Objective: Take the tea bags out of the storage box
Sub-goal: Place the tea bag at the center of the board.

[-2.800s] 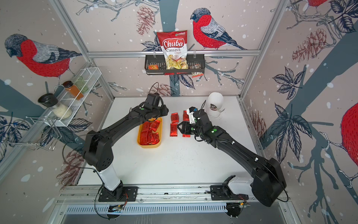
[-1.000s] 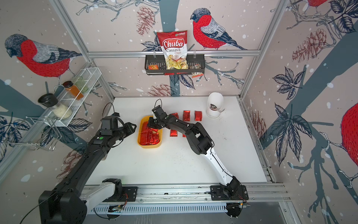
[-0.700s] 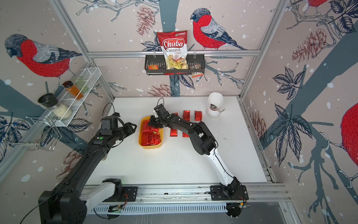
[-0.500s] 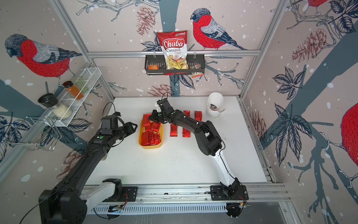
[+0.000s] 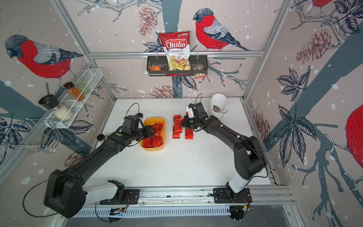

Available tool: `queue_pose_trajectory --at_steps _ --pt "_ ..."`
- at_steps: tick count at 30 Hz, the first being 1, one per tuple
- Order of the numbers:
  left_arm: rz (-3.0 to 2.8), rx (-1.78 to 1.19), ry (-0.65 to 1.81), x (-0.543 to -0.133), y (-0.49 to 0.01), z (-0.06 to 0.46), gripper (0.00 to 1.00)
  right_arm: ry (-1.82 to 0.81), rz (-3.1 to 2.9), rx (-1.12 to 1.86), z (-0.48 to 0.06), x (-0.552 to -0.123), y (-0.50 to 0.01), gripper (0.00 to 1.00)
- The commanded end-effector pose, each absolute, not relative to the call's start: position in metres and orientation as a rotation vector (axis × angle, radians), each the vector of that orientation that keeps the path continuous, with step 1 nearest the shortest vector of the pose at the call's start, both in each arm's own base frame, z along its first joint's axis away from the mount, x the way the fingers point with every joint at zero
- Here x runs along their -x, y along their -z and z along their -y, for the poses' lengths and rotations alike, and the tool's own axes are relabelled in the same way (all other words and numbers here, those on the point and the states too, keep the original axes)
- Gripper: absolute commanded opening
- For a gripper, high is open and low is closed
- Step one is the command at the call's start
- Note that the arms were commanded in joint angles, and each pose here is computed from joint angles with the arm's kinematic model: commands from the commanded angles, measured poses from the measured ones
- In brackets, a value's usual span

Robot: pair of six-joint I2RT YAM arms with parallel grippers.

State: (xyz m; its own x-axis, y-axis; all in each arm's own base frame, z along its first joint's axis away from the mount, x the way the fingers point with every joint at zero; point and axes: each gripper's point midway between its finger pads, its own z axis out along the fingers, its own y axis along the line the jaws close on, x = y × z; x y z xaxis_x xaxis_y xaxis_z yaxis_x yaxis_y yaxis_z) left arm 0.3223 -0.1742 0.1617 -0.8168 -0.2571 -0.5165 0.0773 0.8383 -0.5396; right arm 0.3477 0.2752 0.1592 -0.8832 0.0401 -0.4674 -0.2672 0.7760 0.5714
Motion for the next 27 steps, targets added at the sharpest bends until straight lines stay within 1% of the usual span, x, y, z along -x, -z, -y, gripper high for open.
queue_pose_trajectory --at_steps 1,5,9,20,27 --pt "-2.372 0.103 0.757 -0.333 -0.17 0.19 0.41 -0.618 -2.581 0.148 -0.214 -0.34 -0.128 0.0" --pt "-2.385 0.072 0.776 -0.335 -0.166 0.203 0.41 -0.425 -2.636 0.026 -0.151 -0.339 -0.098 0.0" --pt "-2.389 0.061 0.775 -0.337 -0.165 0.206 0.41 -0.399 -2.656 -0.026 -0.129 -0.345 -0.082 0.0" --pt "-2.419 0.079 0.719 -0.332 -0.148 0.196 0.42 -0.436 -2.687 0.063 -0.145 -0.364 -0.066 0.0" --pt "-2.432 0.119 0.697 -0.336 -0.14 0.18 0.42 -0.385 -2.722 0.09 -0.146 -0.376 -0.051 0.0"
